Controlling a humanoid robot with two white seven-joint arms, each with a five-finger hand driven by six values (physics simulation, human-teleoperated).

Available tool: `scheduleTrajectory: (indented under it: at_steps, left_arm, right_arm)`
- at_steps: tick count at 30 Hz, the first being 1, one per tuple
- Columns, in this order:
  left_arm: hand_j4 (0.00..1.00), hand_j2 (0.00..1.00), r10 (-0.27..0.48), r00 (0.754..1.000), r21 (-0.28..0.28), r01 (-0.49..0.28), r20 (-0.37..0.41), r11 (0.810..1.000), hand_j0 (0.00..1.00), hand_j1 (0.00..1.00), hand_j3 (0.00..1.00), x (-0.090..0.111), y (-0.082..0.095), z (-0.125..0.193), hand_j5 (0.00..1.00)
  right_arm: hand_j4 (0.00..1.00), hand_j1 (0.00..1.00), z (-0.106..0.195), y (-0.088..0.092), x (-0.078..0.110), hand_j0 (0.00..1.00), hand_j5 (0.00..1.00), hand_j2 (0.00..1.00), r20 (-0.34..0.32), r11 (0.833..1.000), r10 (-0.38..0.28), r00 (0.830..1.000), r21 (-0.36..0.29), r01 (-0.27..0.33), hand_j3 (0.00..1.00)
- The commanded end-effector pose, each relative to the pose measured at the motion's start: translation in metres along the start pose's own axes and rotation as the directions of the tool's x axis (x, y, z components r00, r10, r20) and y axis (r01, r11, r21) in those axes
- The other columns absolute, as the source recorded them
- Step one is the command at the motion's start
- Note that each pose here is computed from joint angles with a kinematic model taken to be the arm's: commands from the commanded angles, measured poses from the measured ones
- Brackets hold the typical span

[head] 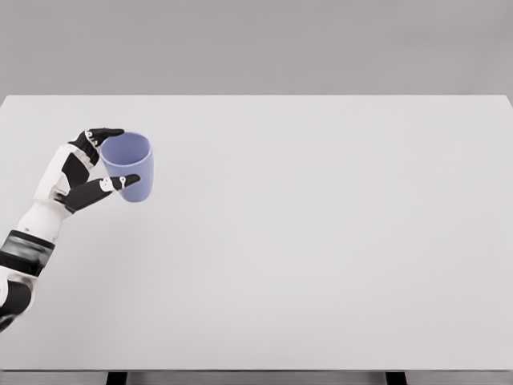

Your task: Flip the cup with left arm and place it on the table

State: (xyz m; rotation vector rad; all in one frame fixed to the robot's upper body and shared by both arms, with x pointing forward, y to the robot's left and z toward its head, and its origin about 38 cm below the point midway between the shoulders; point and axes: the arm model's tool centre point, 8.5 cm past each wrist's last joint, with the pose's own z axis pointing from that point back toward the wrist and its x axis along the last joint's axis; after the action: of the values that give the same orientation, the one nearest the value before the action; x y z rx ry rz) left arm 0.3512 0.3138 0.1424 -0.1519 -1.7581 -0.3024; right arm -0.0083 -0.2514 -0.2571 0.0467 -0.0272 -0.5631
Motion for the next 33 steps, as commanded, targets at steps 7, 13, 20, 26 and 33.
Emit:
scheduleTrajectory:
  at_steps: [7, 13, 20, 26, 33]
  left_arm:
    - [0.65, 0.65, -0.016, 1.000, 0.004, 0.016, 0.000, 1.000, 0.65, 0.65, 0.65, 0.001, 0.002, -0.002, 0.65]
    - [0.65, 0.65, -0.017, 0.999, -0.003, 0.016, -0.036, 1.000, 0.65, 0.65, 0.65, -0.007, -0.002, 0.002, 0.65]
    - [0.65, 0.65, -0.001, 0.999, 0.003, 0.001, -0.049, 1.000, 0.65, 0.65, 0.65, -0.015, -0.006, 0.004, 0.65]
    - [0.64, 0.64, -0.012, 0.998, 0.011, 0.013, -0.069, 1.000, 0.64, 0.64, 0.64, -0.028, -0.009, 0.008, 0.64]
    - [0.66, 0.66, -0.020, 0.995, 0.007, 0.021, -0.094, 1.000, 0.66, 0.66, 0.66, -0.029, -0.010, 0.008, 0.66]
  right_arm:
    - [1.00, 1.00, 0.000, 0.000, 0.000, 1.00, 1.00, 1.00, 0.000, 1.000, 0.000, 1.000, 0.000, 0.000, 1.00]
    - [1.00, 1.00, 0.000, 0.000, 0.000, 1.00, 1.00, 1.00, 0.000, 1.000, 0.000, 1.000, 0.000, 0.000, 1.00]
    - [1.00, 1.00, 0.000, 0.000, 0.000, 1.00, 1.00, 1.00, 0.000, 1.000, 0.000, 1.000, 0.000, 0.000, 1.00]
    - [1.00, 1.00, 0.000, 0.000, 0.000, 1.00, 1.00, 1.00, 0.000, 1.000, 0.000, 1.000, 0.000, 0.000, 1.00]
    - [1.00, 1.00, 0.000, 0.000, 0.000, 1.00, 1.00, 1.00, 0.000, 1.000, 0.000, 1.000, 0.000, 0.000, 1.00]
